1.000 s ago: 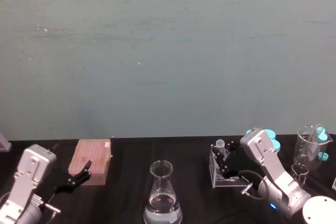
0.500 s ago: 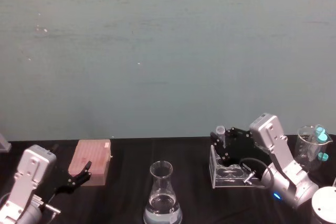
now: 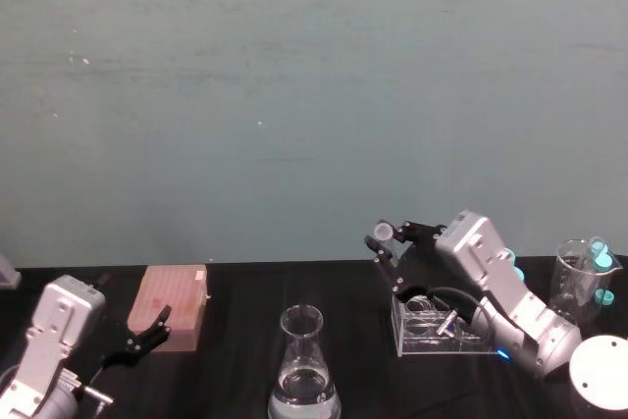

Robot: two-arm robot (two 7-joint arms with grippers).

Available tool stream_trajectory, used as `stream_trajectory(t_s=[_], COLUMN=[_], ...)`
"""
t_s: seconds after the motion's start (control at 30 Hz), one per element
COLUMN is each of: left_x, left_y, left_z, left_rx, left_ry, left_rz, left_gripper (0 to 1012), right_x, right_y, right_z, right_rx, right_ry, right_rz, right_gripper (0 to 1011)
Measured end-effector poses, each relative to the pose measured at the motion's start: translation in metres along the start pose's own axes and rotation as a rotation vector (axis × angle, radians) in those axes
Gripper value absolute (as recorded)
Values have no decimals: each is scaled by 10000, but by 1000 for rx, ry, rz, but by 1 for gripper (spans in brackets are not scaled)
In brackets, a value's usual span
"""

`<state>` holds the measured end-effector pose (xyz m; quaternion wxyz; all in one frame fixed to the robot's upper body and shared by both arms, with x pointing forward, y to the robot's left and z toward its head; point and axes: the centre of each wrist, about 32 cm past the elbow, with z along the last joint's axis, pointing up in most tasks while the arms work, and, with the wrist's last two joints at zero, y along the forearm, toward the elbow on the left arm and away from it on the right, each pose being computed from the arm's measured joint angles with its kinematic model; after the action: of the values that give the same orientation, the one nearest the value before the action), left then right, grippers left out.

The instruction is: Pour the liquid from the test tube into the beaker using one hand.

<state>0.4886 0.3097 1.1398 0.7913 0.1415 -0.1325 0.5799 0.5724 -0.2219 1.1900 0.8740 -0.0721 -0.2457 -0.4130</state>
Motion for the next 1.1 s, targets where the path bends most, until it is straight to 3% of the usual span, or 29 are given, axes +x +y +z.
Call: stream_trajectory(t_s=[0.5,1.1], left_x=[0,0], left_y=[0,0], left_z=[0,0], left_rx=[0,0], left_ry=[0,0], left_rz=[0,0], left_gripper=[1000,1000], right_x=[-123,-211], right_y=[218,262], right_z=[71,21], right_rx=[35,79], right_ry=[-262,-537], right_rz=[119,151], right_gripper=[224,224])
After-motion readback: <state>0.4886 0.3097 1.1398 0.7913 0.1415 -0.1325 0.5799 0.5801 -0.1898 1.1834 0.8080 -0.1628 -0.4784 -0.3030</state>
